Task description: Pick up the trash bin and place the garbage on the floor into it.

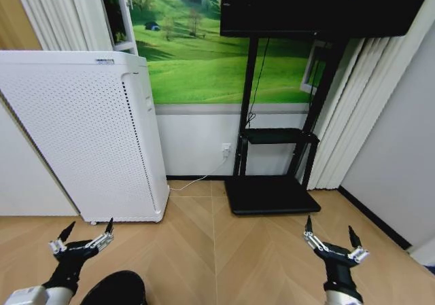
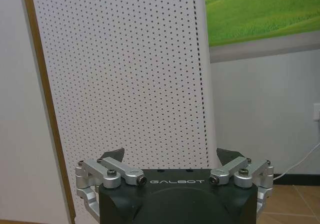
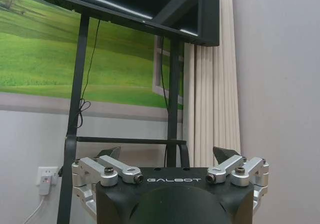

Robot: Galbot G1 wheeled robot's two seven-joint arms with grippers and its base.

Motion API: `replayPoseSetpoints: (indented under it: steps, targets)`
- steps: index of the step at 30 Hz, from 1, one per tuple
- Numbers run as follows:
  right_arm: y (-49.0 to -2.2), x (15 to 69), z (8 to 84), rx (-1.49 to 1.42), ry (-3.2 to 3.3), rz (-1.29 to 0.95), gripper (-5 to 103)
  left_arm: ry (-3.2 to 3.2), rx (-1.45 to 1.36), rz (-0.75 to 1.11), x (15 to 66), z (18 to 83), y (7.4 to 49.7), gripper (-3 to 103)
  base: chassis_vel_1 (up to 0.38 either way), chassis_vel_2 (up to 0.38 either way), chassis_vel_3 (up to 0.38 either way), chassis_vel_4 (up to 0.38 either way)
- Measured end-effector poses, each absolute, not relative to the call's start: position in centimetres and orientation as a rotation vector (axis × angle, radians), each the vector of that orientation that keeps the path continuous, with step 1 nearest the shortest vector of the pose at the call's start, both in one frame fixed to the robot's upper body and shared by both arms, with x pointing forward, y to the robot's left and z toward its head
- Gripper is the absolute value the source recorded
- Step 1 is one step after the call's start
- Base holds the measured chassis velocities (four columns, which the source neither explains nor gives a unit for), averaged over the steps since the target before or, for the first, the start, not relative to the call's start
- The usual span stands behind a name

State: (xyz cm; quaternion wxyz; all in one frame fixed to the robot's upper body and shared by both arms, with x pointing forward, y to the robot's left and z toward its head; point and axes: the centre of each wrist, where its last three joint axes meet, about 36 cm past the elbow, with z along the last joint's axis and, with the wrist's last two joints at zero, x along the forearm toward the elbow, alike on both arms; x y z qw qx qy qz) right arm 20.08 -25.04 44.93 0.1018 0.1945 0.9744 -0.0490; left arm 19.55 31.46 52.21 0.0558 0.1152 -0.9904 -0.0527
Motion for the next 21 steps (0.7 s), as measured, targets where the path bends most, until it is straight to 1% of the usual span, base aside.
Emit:
replayPoseSetpoints:
  steps: [3,5,6,7,9,11,12,14,16,17,21]
  targets:
    - [-24.6,20.0,45.1,0.544,2.903,-0.136,100,-2.994,0.298,-0.134,19.6,51.8,30.7,100,0.0,0.0,0.0,0.0]
    - [-24.6,20.0,45.7,0.496,2.938,-0.125,100,-3.019,0.153,-0.137,20.0,51.8,30.3,100,0.0,0.0,0.0,0.0]
    - [-24.6,20.0,45.7,0.496,2.938,-0.125,100,-3.019,0.153,-0.137,20.0,51.8,30.3,100,0.0,0.0,0.0,0.0]
    - [-24.6,19.9,45.9,0.445,2.958,-0.127,100,-3.044,0.05,-0.141,20.3,51.9,30.2,100,0.0,0.0,0.0,0.0]
    - [-24.7,19.8,46.0,0.407,2.971,-0.132,100,-3.055,-0.001,-0.147,20.5,51.9,30.2,100,0.0,0.0,0.0,0.0]
    - [-24.6,19.7,44.9,0.255,3.041,-0.124,100,-3.068,-0.122,-0.175,20.7,51.8,29.7,100,0.0,0.0,0.0,0.0]
    - [-24.6,19.7,44.9,0.255,3.041,-0.124,100,-3.068,-0.122,-0.175,20.7,51.8,29.7,100,0.0,0.0,0.0,0.0]
    - [-24.2,19.6,43.0,0.117,3.122,-0.1,100,-3.064,-0.173,-0.207,20.5,51.5,29.3,100,0.0,0.0,0.0,0.0]
    - [-24.2,19.5,42.6,0.089,3.14,-0.097,100,-3.063,-0.183,-0.211,20.4,51.4,29.2,100,0.0,0.0,0.0,0.0]
    - [-24.2,19.6,41.5,0.006,3.175,-0.1,100,-3.061,-0.213,-0.218,20.2,51.2,29.1,100,0.0,0.0,0.0,0.0]
    - [-24.6,20.1,40.7,-0.085,3.189,-0.107,100,-3.062,-0.235,-0.223,20.1,51.1,29.0,100,0.0,0.0,0.0,0.0]
